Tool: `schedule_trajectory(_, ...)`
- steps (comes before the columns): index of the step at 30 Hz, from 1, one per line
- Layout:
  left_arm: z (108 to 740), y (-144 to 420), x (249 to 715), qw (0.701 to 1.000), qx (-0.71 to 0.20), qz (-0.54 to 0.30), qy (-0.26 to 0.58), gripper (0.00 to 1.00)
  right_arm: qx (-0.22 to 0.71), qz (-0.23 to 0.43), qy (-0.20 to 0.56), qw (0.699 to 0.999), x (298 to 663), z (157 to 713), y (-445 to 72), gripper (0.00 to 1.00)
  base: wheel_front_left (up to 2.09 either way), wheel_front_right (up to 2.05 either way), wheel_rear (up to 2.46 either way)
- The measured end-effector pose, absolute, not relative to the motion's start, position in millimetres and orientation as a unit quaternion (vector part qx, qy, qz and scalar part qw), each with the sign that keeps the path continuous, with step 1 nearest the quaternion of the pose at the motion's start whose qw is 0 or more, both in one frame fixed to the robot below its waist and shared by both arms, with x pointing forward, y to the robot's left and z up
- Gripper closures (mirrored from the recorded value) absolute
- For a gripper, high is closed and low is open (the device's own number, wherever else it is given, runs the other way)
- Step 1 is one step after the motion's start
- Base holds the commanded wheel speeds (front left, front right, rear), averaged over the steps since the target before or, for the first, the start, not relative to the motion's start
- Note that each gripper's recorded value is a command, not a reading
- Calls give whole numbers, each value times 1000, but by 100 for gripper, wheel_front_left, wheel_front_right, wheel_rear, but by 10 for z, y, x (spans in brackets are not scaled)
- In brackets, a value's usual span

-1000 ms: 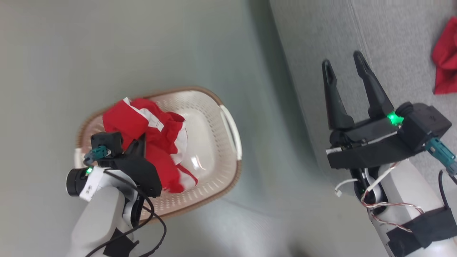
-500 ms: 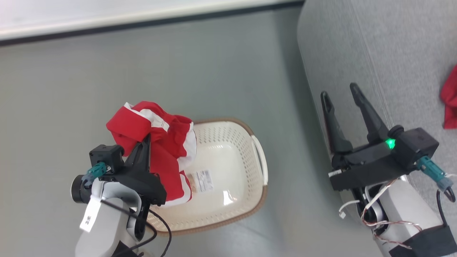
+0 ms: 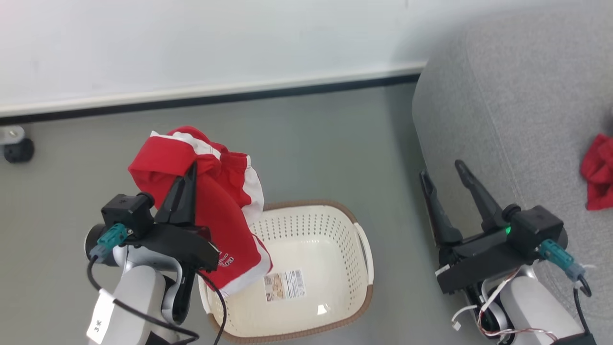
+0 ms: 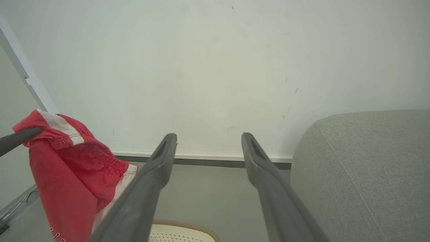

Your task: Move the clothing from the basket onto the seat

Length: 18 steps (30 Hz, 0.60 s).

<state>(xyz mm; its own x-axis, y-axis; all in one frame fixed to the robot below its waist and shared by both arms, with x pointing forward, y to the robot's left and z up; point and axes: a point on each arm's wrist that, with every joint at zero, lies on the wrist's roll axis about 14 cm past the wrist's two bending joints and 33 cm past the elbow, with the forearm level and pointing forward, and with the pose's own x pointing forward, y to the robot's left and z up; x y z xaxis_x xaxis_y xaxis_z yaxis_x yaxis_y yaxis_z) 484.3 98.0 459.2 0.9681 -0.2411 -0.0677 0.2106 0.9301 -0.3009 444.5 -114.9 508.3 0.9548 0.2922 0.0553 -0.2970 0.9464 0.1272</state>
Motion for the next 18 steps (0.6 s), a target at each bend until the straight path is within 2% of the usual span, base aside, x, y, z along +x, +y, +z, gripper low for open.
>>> schedule_trajectory(18, 5658, 833, 4490, 971, -143, -170, -91, 100, 74, 161, -20, 984, 3986, 5258, -1067, 0, 0, 0, 0)
